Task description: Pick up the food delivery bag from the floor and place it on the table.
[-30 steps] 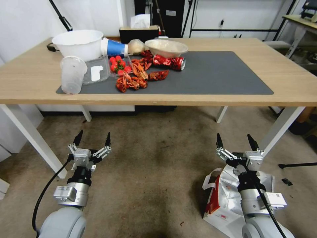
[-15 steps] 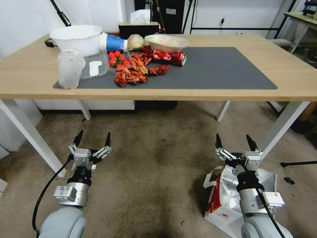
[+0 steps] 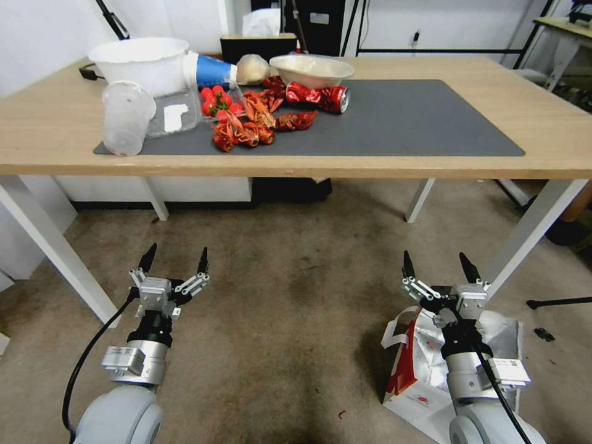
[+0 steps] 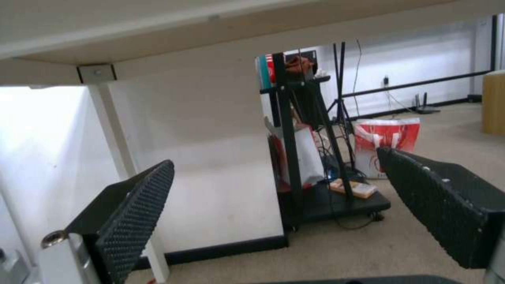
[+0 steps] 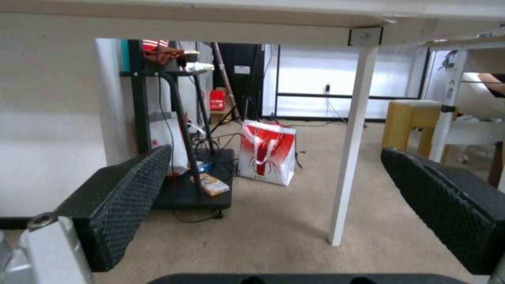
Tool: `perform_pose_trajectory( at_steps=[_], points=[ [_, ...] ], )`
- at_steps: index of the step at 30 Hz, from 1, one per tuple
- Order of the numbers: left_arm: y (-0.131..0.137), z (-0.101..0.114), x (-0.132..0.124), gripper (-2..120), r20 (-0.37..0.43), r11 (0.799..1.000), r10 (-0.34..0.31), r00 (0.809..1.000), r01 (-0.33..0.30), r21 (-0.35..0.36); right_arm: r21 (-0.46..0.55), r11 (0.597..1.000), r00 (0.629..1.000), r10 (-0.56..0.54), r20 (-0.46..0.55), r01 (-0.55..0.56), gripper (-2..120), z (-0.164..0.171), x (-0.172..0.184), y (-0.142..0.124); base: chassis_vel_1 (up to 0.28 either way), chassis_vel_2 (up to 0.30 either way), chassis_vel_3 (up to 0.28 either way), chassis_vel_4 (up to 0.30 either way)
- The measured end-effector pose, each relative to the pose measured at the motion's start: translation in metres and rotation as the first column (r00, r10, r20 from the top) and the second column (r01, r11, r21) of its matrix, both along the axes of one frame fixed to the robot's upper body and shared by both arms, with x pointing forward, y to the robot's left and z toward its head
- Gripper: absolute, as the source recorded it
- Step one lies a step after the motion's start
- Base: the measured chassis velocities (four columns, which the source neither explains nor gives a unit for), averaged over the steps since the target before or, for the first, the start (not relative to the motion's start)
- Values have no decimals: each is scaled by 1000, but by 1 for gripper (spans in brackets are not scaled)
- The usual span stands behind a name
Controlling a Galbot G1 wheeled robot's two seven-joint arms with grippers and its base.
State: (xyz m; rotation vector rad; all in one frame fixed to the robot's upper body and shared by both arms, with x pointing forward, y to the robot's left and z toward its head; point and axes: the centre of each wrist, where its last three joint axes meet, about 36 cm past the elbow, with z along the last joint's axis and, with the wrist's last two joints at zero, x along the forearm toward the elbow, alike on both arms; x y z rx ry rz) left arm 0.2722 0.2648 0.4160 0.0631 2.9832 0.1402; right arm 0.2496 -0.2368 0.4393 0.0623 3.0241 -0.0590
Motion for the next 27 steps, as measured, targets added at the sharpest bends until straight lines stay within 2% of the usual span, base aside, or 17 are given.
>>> perform_pose_trajectory(
  at_steps=[27],
  points=[
    [-1,-4,-1,97,-1,1000,-8,1000,8,-2,1,1000,1000,-4,2,4,100,-2,-2,0,0,0,0,0]
  ],
)
